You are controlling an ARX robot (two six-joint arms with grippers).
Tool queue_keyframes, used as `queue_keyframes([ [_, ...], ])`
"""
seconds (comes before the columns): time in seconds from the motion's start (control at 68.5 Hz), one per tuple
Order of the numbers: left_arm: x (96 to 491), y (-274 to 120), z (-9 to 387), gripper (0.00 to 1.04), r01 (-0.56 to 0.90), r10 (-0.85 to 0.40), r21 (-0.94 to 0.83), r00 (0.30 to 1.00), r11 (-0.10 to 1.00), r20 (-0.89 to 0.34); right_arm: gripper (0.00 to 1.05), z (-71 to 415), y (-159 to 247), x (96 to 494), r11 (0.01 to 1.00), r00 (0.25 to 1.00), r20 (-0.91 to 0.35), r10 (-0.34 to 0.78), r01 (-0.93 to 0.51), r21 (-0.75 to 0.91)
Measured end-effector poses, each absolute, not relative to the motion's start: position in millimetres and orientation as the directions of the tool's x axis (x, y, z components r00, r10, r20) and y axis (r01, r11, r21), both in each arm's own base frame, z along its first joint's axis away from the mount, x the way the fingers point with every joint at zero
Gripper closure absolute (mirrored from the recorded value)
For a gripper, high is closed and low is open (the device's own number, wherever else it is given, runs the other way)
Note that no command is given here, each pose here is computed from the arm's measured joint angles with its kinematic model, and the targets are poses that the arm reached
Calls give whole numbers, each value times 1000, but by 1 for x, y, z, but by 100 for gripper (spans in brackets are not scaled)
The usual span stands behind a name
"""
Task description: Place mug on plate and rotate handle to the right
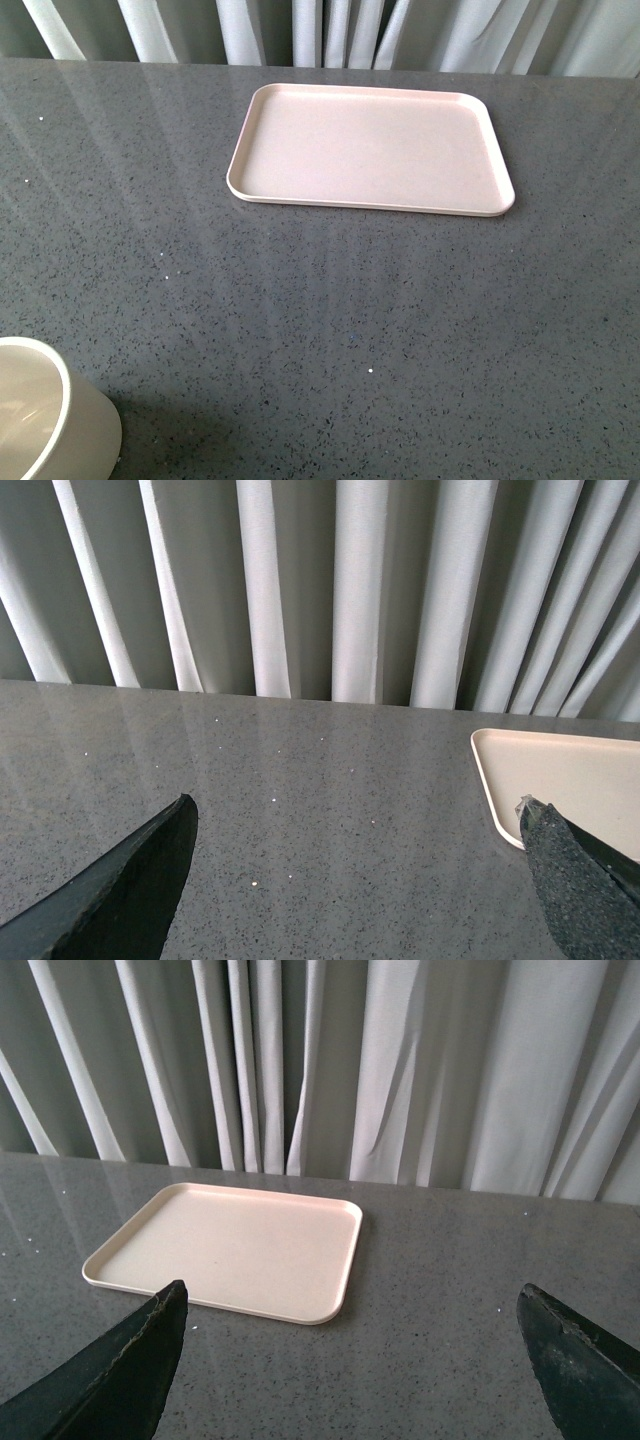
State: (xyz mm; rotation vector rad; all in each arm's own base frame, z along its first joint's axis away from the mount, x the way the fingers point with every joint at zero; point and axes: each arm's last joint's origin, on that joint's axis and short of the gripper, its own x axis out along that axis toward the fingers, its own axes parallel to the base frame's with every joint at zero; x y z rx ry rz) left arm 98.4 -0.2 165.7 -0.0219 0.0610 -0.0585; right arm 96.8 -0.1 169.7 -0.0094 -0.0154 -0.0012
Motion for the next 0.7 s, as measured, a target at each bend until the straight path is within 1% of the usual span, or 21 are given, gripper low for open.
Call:
queue_keyframes([
  [0.029,98,-1,167,9,163,-179,-97,965,982,-192,9,170,0,97,1000,1000,15,-2,2,-9],
  [0.058,101,-3,169,9,230,-275,-170,908,958,-316,9,170,0,97,1000,1000,15,2,-2,-9],
  [0.088,104,-6,173,9,293,-359,-224,858,930,-368,9,170,0,97,1000,1000,15,0,0,-9],
  [0.146,114,-9,180,9,340,-418,-250,807,906,-417,9,170,0,97,1000,1000,15,0,0,-9],
  [0.19,125,-7,186,9,349,-415,-227,789,909,-452,9,170,0,97,1000,1000,15,-1,1,-9],
  [0.234,138,-1,188,9,342,-386,-182,769,922,-509,9,170,0,97,1000,1000,15,-1,1,-9],
  [0.351,151,14,181,9,342,-346,-128,718,931,-604,9,170,0,97,1000,1000,15,-1,1,-9],
  [0.394,155,22,176,9,354,-332,-103,681,930,-652,9,170,0,97,1000,1000,15,-1,1,-9],
  [0.599,163,32,163,9,421,-312,-36,610,906,-729,9,170,0,97,1000,1000,15,-1,1,-9],
  [0.701,166,33,156,9,444,-310,-30,576,896,-757,9,170,0,97,1000,1000,15,-1,1,-9],
])
